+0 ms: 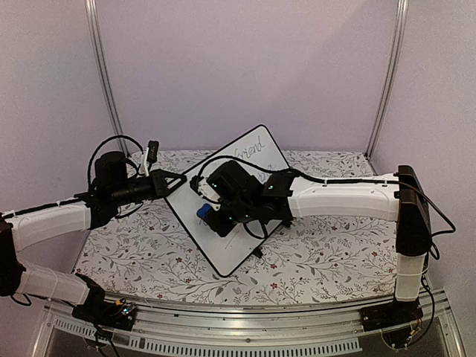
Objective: Erase the whiteboard
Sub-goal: Erase the whiteboard on the whiteboard stand.
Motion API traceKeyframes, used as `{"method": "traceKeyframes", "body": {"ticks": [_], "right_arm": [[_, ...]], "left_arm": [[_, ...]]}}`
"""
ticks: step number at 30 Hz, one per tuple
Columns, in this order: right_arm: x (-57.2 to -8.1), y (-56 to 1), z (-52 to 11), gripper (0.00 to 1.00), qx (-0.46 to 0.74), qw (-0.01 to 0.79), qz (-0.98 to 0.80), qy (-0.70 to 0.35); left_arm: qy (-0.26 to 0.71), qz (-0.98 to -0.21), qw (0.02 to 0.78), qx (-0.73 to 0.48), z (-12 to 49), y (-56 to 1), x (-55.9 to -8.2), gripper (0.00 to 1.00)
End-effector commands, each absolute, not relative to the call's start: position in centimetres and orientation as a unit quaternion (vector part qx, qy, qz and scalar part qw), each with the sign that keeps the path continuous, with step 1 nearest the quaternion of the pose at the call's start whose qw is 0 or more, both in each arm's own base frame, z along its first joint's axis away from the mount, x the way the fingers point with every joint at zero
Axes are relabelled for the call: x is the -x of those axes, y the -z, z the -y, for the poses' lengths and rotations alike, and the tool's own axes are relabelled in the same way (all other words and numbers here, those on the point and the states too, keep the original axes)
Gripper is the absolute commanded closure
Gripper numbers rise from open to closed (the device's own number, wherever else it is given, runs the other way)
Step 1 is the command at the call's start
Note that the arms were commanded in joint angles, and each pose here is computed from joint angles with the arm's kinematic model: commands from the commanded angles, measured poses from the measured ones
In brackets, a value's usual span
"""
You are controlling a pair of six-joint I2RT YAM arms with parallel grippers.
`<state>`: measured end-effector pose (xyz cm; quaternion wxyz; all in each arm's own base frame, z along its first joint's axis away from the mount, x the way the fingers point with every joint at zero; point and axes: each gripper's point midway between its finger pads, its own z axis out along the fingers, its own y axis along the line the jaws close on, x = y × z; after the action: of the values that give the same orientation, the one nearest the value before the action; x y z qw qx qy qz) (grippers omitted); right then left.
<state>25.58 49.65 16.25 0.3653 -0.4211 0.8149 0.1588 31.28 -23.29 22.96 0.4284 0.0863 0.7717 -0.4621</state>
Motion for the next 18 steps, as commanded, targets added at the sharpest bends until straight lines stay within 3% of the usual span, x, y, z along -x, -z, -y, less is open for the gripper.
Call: {"method": "traceKeyframes", "body": {"ticks": [1,9,18], "right_arm": [[-25.6,-14.8,-48.2,1.0,0.42,0.34,-0.827,-0.154],[-29.1,-19.3,-49.8,1.0,0.39,0.386,-0.815,-0.186],[-33.2,-20.2,-49.6,1.0,0.361,0.407,-0.82,-0.177]], "left_arm": [[0.498,-0.734,0.441,-0.137,24.9,-25.6,-29.6,1.0],[0.497,-0.735,0.441,-0.136,24.8,-25.5,-29.6,1.0],[0.497,-0.734,0.441,-0.137,24.8,-25.6,-29.6,1.0]]}}
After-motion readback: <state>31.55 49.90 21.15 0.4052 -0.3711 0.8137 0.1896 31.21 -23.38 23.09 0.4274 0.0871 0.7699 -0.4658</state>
